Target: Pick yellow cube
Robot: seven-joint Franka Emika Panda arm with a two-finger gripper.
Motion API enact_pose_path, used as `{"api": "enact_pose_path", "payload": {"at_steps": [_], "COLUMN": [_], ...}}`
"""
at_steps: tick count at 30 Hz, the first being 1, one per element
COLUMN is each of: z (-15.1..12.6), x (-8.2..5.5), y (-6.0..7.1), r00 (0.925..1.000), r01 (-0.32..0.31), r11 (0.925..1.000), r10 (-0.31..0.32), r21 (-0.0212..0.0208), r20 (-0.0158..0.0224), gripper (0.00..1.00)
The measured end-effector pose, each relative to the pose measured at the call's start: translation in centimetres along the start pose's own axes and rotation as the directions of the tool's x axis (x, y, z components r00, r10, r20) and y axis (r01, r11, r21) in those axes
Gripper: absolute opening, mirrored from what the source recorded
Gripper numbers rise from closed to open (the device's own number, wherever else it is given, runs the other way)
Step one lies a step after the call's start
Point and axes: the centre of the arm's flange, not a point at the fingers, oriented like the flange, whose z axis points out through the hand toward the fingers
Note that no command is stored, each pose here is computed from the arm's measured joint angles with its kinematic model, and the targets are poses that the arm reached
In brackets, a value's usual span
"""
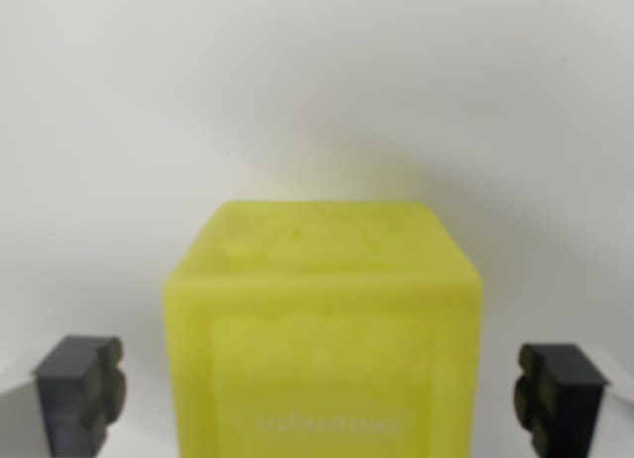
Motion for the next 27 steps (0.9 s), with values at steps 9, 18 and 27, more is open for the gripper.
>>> {"api": "enact_pose_path", "payload": {"at_steps": [9, 18, 27], "z": [1.5, 1.8, 0.5], "x": [0.0, 0.0, 0.0], "y": [0.0, 0.0, 0.0], "r00": [1.0000, 1.0000, 1.0000], "r01": [0.001, 0.001, 0.002], "r11": [1.0000, 1.0000, 1.0000], "r10": [-0.001, -0.001, -0.002], "r21": [0.0004, 0.0010, 0.0012], "r20": [-0.0001, -0.0008, -0.0013], "gripper": [1.00, 0.00, 0.00]}}
